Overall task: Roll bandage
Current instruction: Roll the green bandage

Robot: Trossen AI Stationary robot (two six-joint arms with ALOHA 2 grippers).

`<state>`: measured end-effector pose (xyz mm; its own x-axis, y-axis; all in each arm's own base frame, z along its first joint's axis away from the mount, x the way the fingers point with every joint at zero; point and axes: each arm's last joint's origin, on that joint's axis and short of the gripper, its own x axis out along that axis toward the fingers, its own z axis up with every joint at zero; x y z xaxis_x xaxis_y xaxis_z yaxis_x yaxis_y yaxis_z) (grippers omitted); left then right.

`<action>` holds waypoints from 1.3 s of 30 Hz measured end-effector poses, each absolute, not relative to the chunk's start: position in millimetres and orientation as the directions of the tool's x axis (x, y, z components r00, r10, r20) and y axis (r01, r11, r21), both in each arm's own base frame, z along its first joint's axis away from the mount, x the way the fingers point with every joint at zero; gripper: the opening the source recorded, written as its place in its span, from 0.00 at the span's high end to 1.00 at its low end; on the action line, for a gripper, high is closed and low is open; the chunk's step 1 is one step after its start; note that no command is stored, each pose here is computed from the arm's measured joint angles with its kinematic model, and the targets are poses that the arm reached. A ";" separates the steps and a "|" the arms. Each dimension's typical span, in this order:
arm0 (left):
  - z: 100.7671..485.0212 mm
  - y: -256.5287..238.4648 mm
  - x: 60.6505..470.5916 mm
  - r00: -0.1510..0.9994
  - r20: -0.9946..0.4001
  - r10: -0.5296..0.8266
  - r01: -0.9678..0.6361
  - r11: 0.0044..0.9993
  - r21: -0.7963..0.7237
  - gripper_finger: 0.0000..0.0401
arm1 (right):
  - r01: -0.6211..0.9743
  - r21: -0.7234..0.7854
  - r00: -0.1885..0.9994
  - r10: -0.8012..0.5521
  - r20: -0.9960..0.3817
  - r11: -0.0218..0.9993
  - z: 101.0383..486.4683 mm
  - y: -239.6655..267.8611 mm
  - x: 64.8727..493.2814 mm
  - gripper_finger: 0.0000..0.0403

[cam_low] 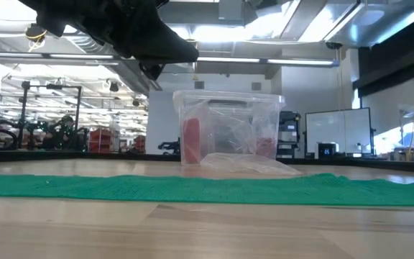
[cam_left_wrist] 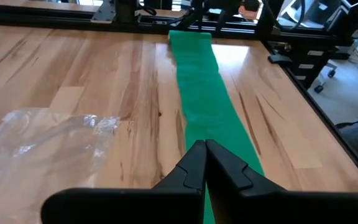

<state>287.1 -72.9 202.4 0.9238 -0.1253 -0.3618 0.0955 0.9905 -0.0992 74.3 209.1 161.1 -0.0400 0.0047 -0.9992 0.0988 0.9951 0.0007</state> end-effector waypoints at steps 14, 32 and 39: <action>202.4 -73.0 287.1 0.924 -0.362 -0.125 0.094 0.990 -0.102 1.00 | 0.291 -0.144 -0.022 -0.144 -0.989 0.946 157.6 198.7 72.8 0.52; 202.4 -73.2 287.0 0.923 -0.362 -0.127 0.089 0.989 -0.121 1.00 | 0.313 -0.042 0.175 -0.101 -0.979 0.949 154.0 208.9 81.8 0.52; 202.4 -73.2 287.0 0.923 -0.362 -0.127 0.086 0.988 -0.127 1.00 | 0.434 -0.086 0.160 -0.170 -0.972 0.897 154.7 202.2 79.6 0.52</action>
